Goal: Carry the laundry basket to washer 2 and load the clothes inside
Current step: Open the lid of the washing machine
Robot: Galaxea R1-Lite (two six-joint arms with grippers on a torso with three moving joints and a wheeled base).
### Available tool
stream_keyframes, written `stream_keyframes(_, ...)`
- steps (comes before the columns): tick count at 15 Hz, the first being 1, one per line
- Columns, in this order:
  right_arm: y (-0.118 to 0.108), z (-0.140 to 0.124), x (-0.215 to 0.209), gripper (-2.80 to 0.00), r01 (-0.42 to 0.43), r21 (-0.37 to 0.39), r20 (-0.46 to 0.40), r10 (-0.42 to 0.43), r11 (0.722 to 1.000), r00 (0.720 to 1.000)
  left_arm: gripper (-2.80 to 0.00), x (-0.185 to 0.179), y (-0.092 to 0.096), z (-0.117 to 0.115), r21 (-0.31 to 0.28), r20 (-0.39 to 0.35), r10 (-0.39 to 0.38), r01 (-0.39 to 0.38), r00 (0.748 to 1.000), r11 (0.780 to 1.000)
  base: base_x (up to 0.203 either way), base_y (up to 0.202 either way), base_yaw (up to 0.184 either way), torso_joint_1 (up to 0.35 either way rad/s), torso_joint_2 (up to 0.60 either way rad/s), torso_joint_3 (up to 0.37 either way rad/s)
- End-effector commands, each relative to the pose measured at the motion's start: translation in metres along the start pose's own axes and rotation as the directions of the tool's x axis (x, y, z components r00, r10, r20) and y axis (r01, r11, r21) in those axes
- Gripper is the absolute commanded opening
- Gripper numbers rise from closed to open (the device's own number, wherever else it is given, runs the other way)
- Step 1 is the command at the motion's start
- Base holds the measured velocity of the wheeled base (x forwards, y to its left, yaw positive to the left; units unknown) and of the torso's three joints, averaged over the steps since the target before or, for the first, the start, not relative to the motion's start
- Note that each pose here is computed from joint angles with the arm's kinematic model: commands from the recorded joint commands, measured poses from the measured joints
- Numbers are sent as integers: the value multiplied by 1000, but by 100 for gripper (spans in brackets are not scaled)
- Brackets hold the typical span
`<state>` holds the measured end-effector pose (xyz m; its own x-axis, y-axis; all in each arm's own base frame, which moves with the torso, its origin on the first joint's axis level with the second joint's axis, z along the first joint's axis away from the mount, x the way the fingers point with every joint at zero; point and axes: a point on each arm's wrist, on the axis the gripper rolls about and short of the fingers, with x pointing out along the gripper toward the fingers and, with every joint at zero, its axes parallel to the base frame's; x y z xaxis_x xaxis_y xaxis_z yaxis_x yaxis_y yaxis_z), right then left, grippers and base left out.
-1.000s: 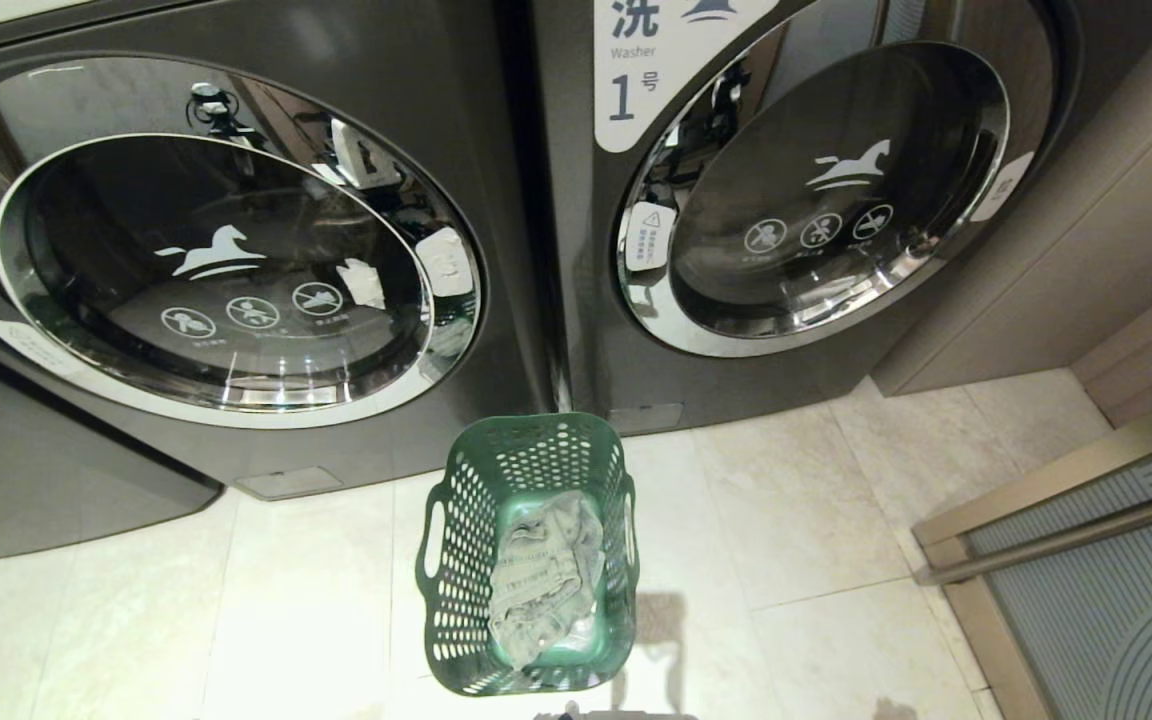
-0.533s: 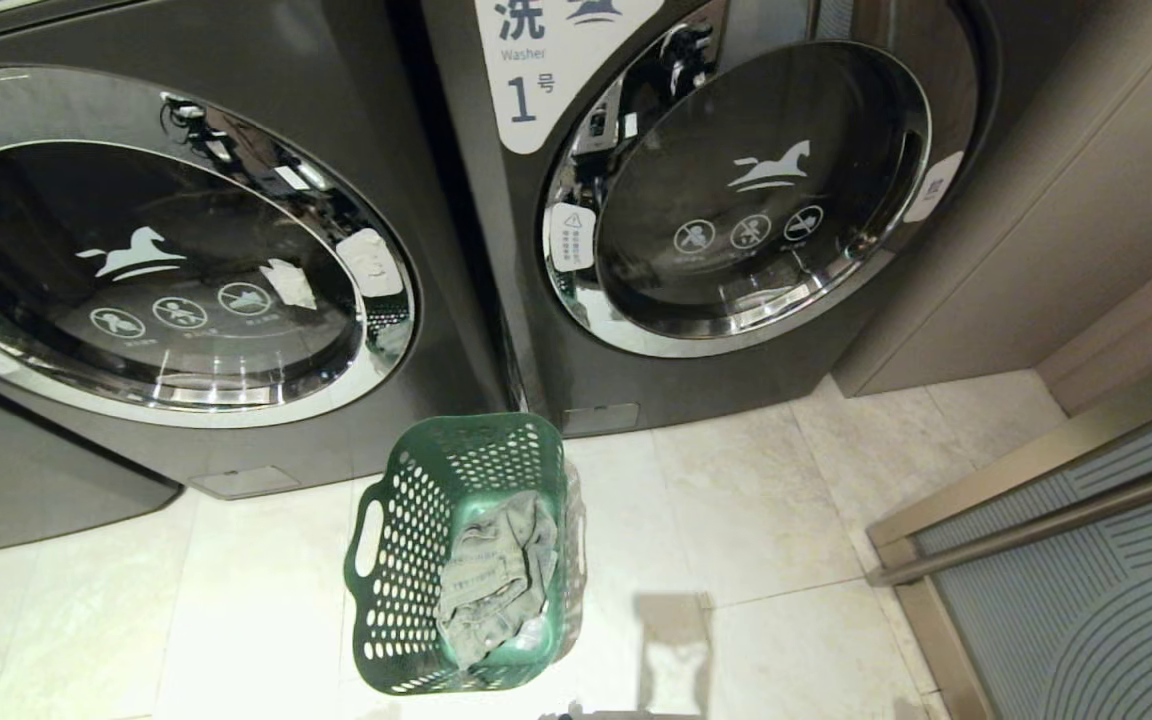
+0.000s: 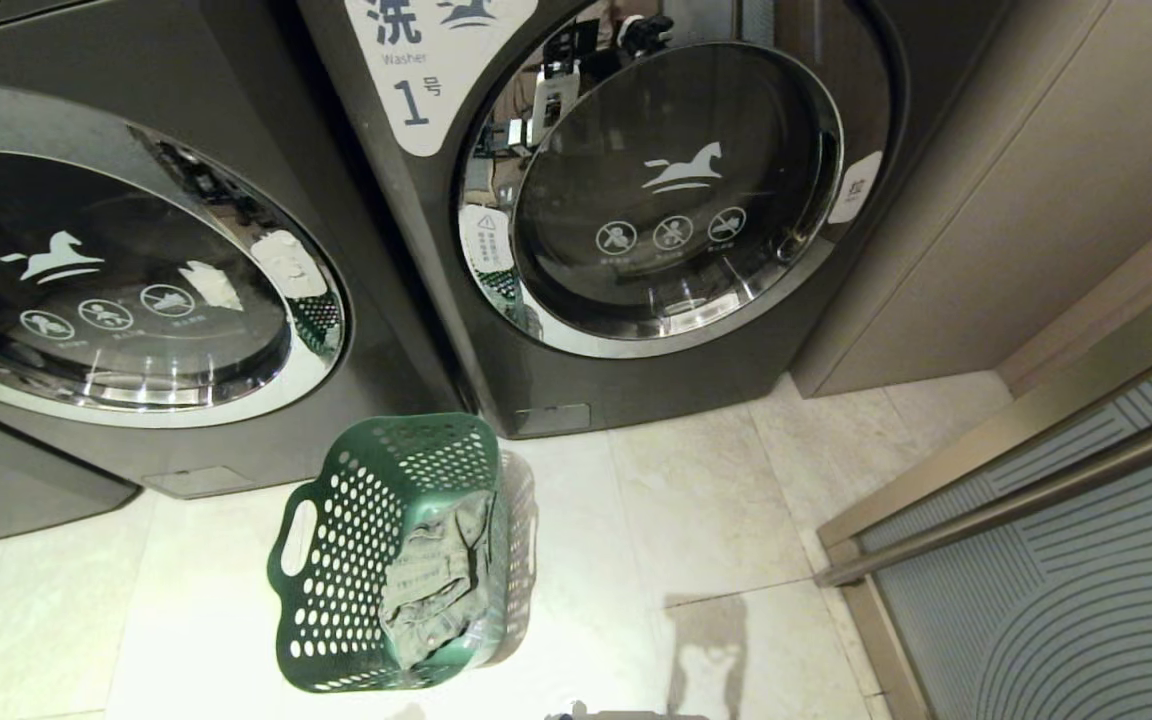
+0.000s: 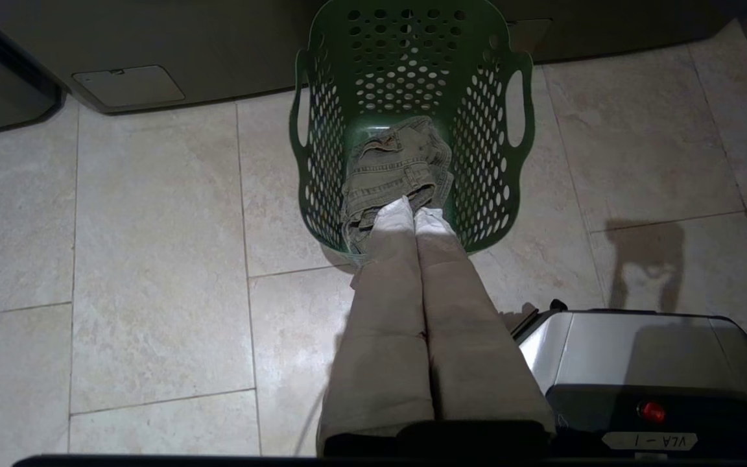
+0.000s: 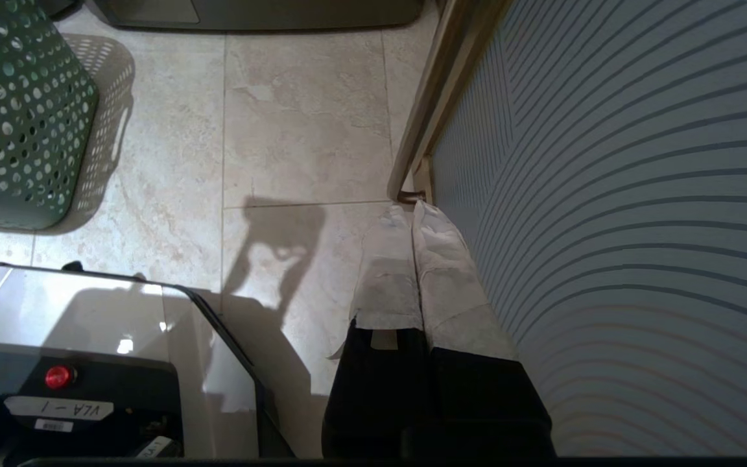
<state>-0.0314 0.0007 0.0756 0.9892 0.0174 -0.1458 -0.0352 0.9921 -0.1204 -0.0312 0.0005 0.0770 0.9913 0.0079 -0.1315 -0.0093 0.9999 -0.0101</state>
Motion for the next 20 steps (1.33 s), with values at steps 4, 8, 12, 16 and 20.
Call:
stream_keyframes(4,0,0,0,-280,0,-2,-2,0,1000,1000,-280,0,0,0,-3,0,1,-1,1000,1000,0,-21,0,0,2,1)
stream_keyframes(8,0,0,0,-280,0,-2,-2,0,1000,1000,-280,0,0,0,-3,0,0,0,1000,1000,0,0,0,0,0,0)
stream_keyframes(12,0,0,0,-280,2,3,-3,-2,1000,1000,-280,0,0,0,-3,0,0,0,1000,1000,0,0,0,0,0,0)
stream_keyframes(16,0,0,0,-280,2,3,-3,-2,1000,1000,-280,0,0,0,-3,0,0,0,1000,1000,0,0,0,0,0,0)
stream_keyframes(20,0,0,0,-280,2,3,-3,-2,1000,1000,-280,0,0,0,-3,0,0,0,1000,1000,0,0,0,0,0,0)
